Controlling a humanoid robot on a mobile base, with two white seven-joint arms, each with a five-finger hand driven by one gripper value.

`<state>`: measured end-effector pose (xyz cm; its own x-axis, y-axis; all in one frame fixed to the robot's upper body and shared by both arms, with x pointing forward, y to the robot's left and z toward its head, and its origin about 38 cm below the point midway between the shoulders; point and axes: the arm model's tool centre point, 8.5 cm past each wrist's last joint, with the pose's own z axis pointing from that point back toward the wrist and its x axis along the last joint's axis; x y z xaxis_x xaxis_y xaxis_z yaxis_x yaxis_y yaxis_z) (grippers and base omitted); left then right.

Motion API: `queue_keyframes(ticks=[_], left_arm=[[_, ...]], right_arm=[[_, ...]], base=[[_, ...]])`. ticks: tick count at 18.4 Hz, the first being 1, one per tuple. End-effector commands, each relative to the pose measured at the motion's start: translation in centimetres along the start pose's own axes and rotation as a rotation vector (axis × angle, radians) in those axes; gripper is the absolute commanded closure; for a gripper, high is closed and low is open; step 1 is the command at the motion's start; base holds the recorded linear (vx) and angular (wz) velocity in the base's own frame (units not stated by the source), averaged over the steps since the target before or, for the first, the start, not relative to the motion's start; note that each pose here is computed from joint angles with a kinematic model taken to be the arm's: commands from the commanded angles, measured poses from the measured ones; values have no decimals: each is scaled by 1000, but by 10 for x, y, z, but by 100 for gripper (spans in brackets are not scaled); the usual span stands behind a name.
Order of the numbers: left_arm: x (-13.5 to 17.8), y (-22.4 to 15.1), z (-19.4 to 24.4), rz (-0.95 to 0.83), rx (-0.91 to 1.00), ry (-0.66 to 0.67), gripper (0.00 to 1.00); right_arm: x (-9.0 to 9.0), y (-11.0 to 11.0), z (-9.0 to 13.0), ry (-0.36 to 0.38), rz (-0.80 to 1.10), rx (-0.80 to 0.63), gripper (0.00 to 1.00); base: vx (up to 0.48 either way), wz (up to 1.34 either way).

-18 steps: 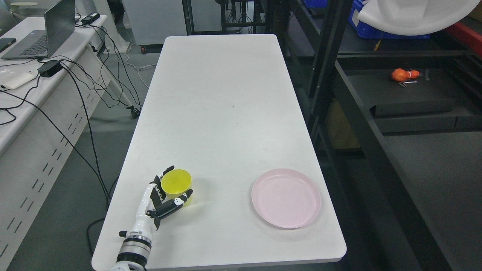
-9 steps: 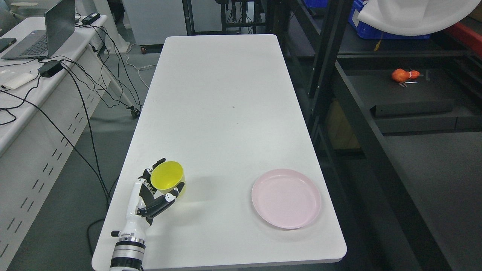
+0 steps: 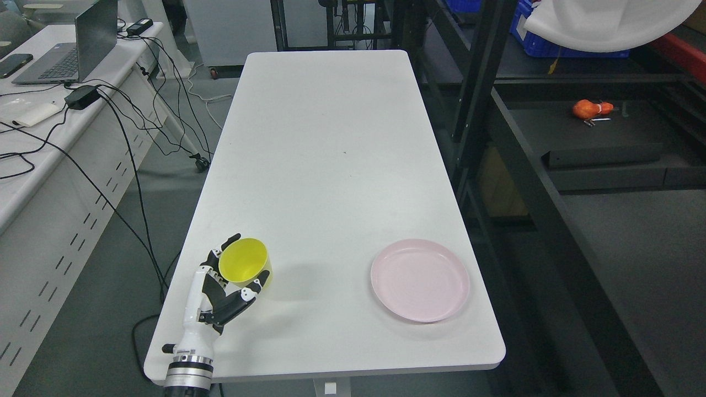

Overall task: Place yellow IKEA cup on middle right shelf
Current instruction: 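Lift the yellow cup with the left hand while turning toward the shelf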

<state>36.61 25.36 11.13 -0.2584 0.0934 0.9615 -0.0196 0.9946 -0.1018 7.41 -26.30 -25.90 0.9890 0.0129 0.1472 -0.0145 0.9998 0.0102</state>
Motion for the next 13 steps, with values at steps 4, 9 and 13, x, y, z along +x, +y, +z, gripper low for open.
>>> queue_keyframes(ticks=[4,9,13], left_arm=[[3,-5,5,-8,-30,-8,99],[6,-21,7,5,-72,-27,99],[16,-23,5,8,-78,-64,99]], right_arm=[[-7,-28,3,10,-5,-228,1],[-7,-28,3,10,-5,-228,1],[-7,-28,3,10,-5,-228,1]], base=[[-132,-5],[-148,10],[-147,132]])
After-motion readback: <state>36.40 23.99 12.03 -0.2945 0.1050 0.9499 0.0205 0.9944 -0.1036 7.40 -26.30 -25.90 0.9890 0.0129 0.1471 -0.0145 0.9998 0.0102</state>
